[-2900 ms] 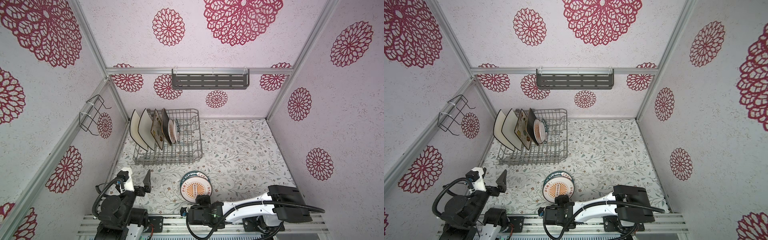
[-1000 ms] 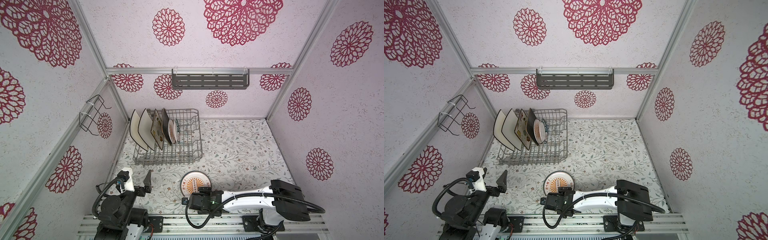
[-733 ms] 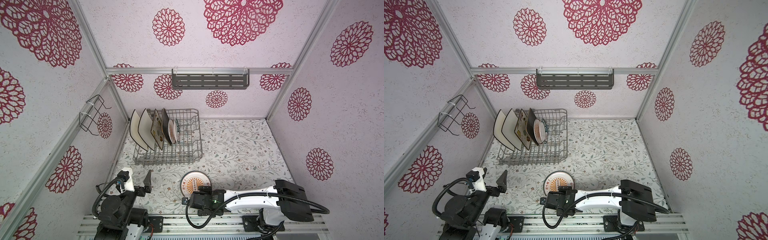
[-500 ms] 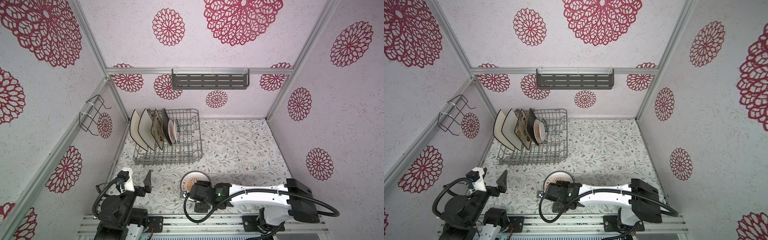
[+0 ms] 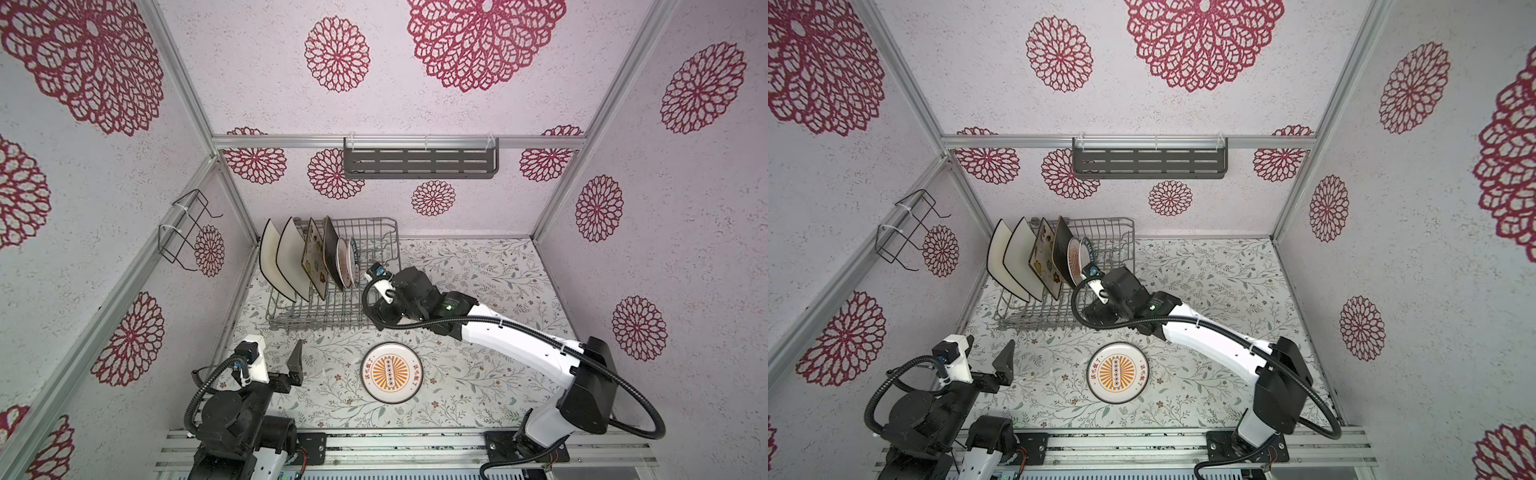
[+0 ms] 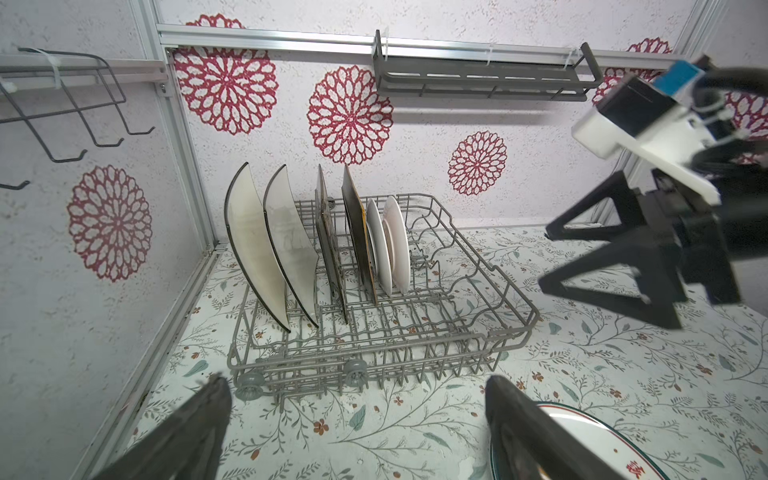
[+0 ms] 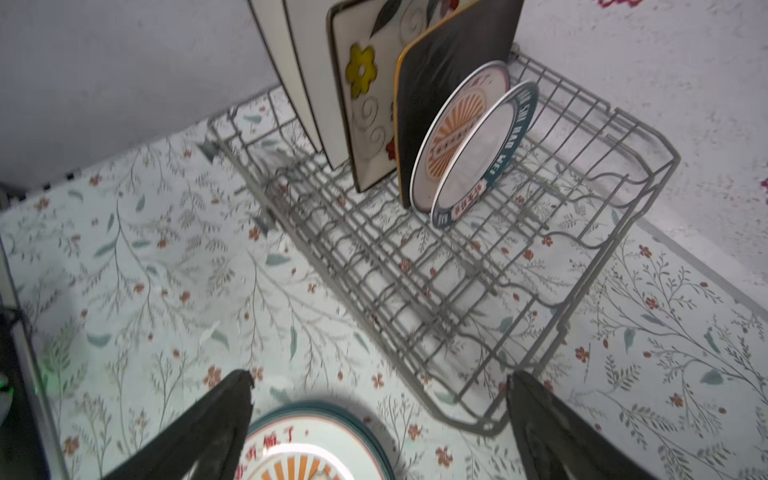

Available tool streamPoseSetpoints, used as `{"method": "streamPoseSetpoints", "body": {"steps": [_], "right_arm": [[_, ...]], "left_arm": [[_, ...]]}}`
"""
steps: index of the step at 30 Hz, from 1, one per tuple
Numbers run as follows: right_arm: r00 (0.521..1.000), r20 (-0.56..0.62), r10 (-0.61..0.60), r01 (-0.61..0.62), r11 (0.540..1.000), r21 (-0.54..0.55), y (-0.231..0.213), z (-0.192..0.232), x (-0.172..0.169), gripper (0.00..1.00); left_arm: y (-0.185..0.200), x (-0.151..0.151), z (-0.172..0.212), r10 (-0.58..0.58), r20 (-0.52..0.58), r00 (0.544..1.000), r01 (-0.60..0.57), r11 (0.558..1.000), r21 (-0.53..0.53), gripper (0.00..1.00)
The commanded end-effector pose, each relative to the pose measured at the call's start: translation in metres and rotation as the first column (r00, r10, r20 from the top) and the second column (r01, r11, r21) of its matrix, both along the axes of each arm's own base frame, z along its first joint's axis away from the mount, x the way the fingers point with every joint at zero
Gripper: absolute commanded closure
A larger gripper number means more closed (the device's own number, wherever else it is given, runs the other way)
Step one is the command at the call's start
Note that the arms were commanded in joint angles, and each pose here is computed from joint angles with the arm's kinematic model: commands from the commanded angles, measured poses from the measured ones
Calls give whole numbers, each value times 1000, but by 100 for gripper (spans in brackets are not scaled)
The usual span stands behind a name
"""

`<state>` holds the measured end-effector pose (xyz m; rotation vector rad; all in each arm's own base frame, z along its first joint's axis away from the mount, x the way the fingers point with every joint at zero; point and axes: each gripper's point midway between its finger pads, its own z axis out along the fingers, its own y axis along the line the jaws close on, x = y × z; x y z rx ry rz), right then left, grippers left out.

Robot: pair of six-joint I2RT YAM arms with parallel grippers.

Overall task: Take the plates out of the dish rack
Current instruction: 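Move the right gripper back to the rack toward the green-rimmed plate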

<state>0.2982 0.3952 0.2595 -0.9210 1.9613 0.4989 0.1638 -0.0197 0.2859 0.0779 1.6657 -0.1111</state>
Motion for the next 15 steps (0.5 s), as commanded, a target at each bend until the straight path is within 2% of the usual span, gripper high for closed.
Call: {"method": "streamPoseSetpoints", "body": {"steps": [1, 7, 11, 13, 15], "right_arm": [[1000, 27, -16, 11, 983, 181, 31, 31, 22, 4], [985, 76, -155, 121, 933, 340, 49, 45, 79, 7], [977, 55, -204, 169, 911, 375, 57, 36, 111, 13], [967, 38, -251, 218, 900, 378, 56, 27, 128, 20], [960, 14, -279, 254, 892, 375, 56, 16, 143, 23]], "left_arm": [[-2, 1, 1, -13, 16, 1000, 12, 1000, 10, 3], [-3, 1, 2, -19, 14, 1000, 19, 1000, 11, 3], [-4, 2, 1, -20, 11, 1000, 20, 1000, 12, 3], [-4, 2, 1, -21, 12, 1000, 20, 1000, 12, 3], [-4, 2, 1, -22, 11, 1000, 22, 1000, 11, 3]]}}
